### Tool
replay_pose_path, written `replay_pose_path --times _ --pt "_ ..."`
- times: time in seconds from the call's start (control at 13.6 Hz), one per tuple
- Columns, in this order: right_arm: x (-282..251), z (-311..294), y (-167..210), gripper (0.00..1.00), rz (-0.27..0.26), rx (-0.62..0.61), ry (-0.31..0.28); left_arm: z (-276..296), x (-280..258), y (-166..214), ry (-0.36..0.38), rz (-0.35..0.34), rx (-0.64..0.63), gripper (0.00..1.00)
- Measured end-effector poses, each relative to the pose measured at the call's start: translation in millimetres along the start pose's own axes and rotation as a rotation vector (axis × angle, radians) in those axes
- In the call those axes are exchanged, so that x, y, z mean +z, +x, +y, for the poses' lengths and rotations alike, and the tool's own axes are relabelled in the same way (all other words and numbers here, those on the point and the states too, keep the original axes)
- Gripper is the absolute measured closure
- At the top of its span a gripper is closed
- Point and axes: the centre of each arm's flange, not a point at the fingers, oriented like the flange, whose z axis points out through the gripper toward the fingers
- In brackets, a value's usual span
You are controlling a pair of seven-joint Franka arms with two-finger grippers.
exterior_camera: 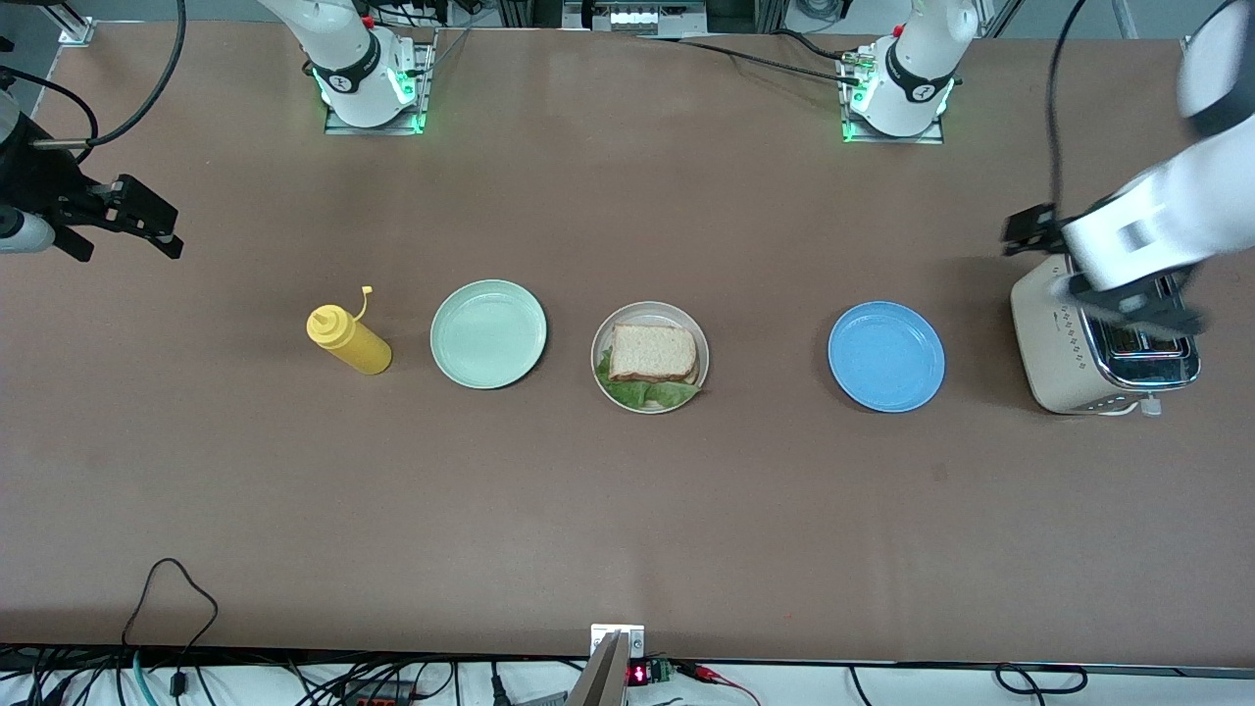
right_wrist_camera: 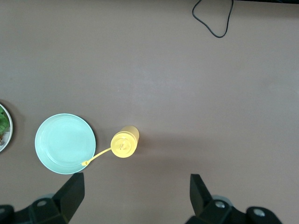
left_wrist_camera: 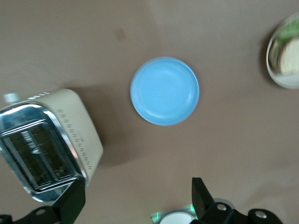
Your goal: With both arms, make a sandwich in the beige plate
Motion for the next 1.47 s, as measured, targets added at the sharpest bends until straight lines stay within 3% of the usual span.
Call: replay_pose_path --times 0.29,0.95,1.47 --pt "0 2 0 0.0 0.0 0.003 0.0 0 1 -19 0.001 0.024 -0.118 0.0" --pt "-1 5 0 0.0 0.002 0.008 -0.001 6 14 -22 -0.005 -0.027 -0.115 0.0" --pt "-1 8 0 0.0 0.002 0.014 -0.001 6 12 -25 -0.005 -0.03 -0.115 0.0"
